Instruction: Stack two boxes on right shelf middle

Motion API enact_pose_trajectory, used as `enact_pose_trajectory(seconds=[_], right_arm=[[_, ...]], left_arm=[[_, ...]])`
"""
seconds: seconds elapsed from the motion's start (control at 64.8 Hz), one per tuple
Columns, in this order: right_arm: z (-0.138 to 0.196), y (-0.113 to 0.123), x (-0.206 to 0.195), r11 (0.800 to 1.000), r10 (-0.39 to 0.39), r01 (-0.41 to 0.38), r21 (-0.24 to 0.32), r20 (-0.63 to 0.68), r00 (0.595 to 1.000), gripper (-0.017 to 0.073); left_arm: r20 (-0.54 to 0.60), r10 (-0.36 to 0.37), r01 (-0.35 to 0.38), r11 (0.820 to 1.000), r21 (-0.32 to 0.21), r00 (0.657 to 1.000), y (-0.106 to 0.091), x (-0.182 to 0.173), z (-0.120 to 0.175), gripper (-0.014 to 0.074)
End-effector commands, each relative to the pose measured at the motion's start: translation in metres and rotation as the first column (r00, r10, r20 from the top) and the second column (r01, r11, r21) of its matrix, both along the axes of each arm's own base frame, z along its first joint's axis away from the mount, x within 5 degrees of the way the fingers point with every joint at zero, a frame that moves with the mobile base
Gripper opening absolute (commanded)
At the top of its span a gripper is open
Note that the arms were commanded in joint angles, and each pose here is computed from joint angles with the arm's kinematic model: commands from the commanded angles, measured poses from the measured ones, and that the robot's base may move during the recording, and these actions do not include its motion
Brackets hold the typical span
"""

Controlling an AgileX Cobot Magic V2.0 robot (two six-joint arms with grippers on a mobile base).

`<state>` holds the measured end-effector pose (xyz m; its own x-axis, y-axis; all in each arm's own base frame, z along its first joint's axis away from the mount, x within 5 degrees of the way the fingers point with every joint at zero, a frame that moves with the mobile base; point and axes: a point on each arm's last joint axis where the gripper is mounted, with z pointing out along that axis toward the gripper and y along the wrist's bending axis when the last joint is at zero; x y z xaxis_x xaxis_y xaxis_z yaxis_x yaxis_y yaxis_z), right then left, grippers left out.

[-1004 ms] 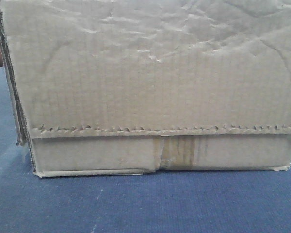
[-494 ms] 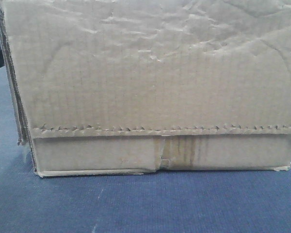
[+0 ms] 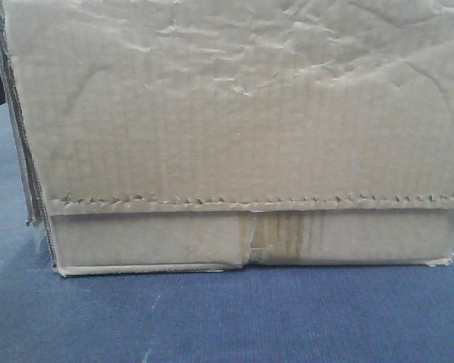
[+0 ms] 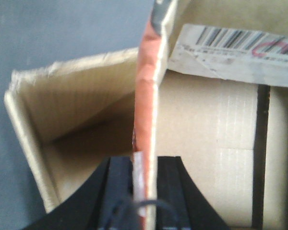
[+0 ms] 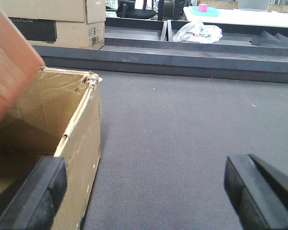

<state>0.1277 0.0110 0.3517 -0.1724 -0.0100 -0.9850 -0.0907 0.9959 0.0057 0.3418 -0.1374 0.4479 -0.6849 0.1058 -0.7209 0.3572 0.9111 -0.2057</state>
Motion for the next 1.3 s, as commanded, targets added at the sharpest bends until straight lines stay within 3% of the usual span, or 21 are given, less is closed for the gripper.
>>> enact_pose_trajectory(seconds=[0.0,0.216,0.386,0.463,0.556,0.649,0.788,0.927,1.05,1.189,1.282], right_arm=[[0.003,0.0,0.0,1.0,0.001,-0.001,-0.005,0.013,1.0,0.0558],[0.003,0.0,0.0,1.0,0.001,-0.001,-0.005,0.013,1.0,0.0558],[0.004,0.002,0.0,1.0,0.016,-0.016,-0.004,0.026,1.0,0.0558],[0.005,0.003,0.001,1.0,0.019,-0.019,-0.002,0.044,0.999,0.0558],[0.006,0.003,0.001,1.0,0.019,-0.019,-0.002,0.051,0.999,0.0558],[0.006,0.003,0.001,1.0,0.019,-0.019,-0.002,0.051,0.999,0.0558],[0.006,0.003,0.001,1.0,0.019,-0.019,-0.002,0.051,0.999,0.0558],[0.008,0.005,0.0,0.999,0.039,-0.039,-0.001,0.055,0.998,0.0558],[0.019,0.009,-0.003,0.997,0.071,-0.071,-0.002,0.048,0.996,0.0558],[0.044,0.013,0.003,0.995,0.098,-0.098,-0.006,0.011,0.995,0.0558],[0.064,0.02,0.015,0.991,0.132,-0.133,-0.012,-0.05,0.99,0.0558]], left_arm=[[-0.009,0.035,-0.035,0.999,-0.006,0.999,-0.003,0.01,-0.008,-0.0111],[-0.106,0.03,-0.029,1.0,0.01,0.994,-0.01,0.024,-0.032,-0.0111],[-0.116,0.029,-0.028,1.0,0.012,0.993,-0.01,0.025,-0.035,-0.0109],[-0.115,0.029,-0.028,1.0,0.01,0.993,-0.011,0.025,-0.035,-0.0062],[-0.115,0.029,-0.028,1.0,0.01,0.993,-0.011,0.025,-0.035,0.0071],[-0.111,0.028,-0.028,1.0,0.007,0.993,-0.01,0.024,-0.033,0.0276],[-0.068,0.022,-0.024,0.999,-0.036,0.997,-0.009,0.015,-0.018,0.0631],[0.018,0.027,-0.025,0.997,-0.067,0.999,-0.001,-0.004,0.01,0.0517],[0.094,0.056,-0.053,0.998,-0.028,0.994,0.014,-0.026,0.033,0.0499],[0.137,0.097,-0.108,0.991,0.076,0.986,0.033,-0.048,0.049,0.0501],[0.144,0.148,-0.171,0.972,0.164,0.978,0.048,-0.055,0.052,0.0501]])
